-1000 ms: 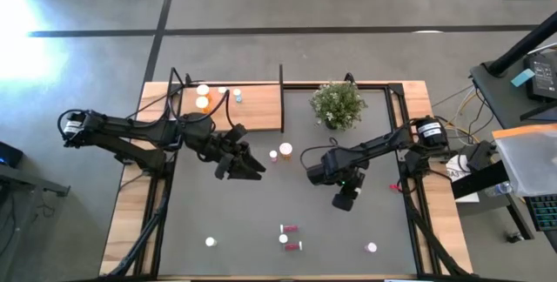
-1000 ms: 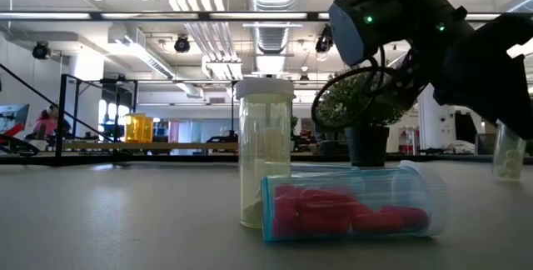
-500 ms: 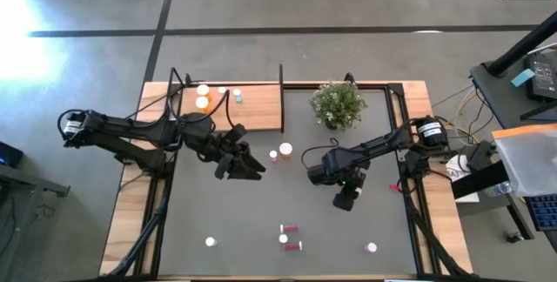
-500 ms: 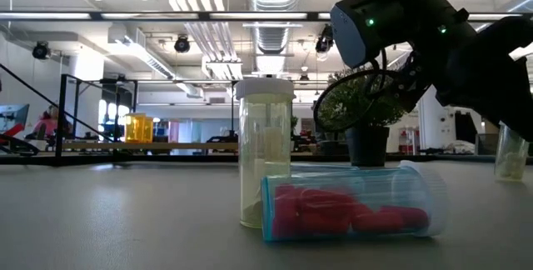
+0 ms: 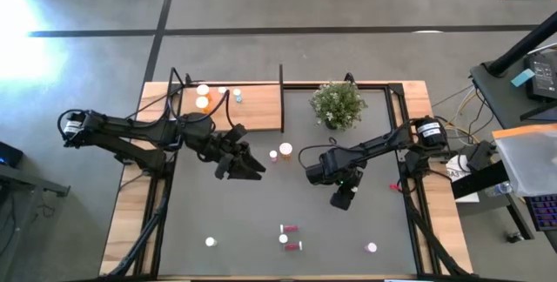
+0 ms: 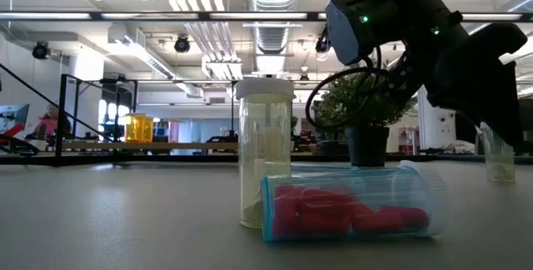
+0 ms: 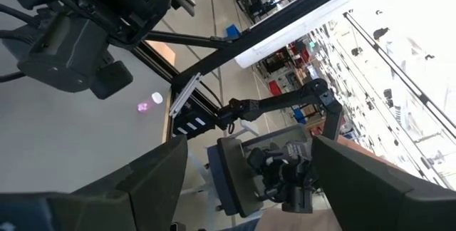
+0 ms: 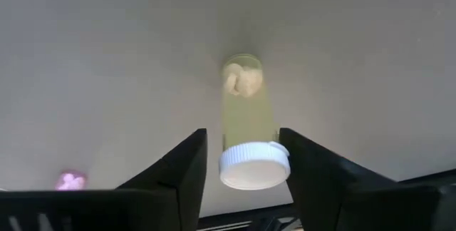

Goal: Pick and place medicine bottles onto shelf by color
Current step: Move the top small yellow pill bottle to the center of the table

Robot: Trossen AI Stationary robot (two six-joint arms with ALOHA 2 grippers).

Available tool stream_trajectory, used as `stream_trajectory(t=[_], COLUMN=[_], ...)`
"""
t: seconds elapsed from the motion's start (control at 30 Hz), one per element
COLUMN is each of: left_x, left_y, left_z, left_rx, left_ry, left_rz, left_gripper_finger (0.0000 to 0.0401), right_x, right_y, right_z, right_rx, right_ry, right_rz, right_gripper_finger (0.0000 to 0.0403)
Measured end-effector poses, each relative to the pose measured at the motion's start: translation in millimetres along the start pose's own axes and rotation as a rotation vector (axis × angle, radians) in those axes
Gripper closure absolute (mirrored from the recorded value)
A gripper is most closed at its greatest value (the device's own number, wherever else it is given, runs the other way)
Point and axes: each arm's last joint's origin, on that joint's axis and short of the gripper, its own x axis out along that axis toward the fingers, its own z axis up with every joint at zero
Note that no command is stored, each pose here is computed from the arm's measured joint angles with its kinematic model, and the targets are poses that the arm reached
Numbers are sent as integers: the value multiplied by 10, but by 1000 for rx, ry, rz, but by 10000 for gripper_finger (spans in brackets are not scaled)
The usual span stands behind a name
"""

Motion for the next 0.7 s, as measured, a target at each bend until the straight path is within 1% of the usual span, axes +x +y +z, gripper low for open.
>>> stream_trajectory(t=[0.2, 0.33, 0.53, 0.7], left_x=[0, 0, 0, 0], left_y=[0, 0, 1, 0], left_z=[0, 0, -1, -1], left_rx=[0, -1, -3, -3], left_ry=[0, 0, 0, 0], left_rz=[0, 0, 0, 0], left_gripper_finger=[118, 118, 118, 118], right_x=[-26, -85, -192, -215], right_y=[-4, -15, -33, -42], right_z=[-24, -74, -163, -186], right_rx=[-2, -5, -4, 13], right_ry=[-20, -70, -112, -126], right_rz=[-14, -45, -19, -17], right_gripper_finger=[220, 221, 223, 228])
